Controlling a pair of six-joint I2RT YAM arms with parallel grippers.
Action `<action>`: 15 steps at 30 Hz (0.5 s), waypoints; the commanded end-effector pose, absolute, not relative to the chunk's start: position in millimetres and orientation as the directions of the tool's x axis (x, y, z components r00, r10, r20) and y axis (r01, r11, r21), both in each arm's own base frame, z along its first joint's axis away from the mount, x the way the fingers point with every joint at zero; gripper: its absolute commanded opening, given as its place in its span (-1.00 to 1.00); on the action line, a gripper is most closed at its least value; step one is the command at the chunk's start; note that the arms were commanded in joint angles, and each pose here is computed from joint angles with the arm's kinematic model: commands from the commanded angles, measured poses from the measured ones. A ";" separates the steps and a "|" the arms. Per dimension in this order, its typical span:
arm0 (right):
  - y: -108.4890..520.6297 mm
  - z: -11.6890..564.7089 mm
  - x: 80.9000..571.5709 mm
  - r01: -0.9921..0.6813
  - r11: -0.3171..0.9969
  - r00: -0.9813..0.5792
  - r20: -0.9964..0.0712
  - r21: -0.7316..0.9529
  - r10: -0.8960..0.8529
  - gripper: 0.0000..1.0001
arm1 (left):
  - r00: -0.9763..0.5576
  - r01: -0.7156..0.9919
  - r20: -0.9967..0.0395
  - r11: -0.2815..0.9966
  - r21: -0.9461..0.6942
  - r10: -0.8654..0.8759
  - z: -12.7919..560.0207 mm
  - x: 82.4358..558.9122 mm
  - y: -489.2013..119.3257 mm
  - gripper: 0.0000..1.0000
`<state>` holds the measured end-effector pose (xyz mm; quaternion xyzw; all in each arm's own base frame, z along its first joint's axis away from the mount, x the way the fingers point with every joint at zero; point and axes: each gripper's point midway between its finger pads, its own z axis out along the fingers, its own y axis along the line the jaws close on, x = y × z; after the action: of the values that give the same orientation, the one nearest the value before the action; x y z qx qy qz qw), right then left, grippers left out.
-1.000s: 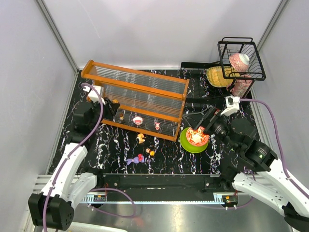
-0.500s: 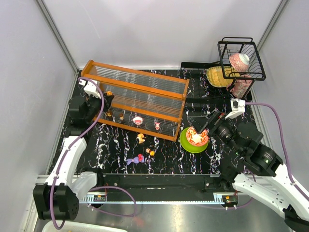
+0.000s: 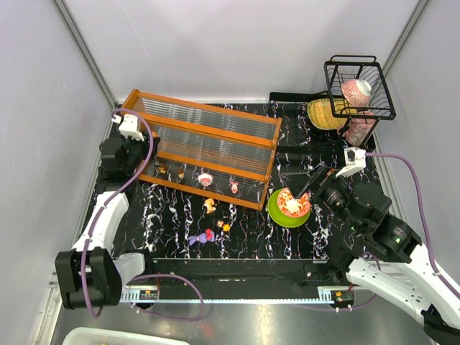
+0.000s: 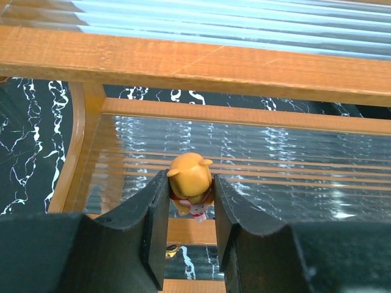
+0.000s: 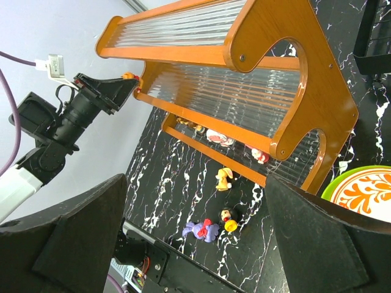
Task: Place and organize the plastic toys onto the shelf
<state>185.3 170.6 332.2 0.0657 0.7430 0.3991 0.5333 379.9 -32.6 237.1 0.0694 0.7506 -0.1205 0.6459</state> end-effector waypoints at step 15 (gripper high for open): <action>165.0 336.6 193.7 -0.318 0.712 -0.380 -0.772 0.627 0.510 0.99 | -0.079 0.285 -0.996 0.956 -0.063 -0.043 236.4 405.0 -26.9 -1.00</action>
<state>188.2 170.4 329.3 0.0615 0.7465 0.3884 0.5367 398.2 -25.0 222.6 0.0697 0.7490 -0.1169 0.6484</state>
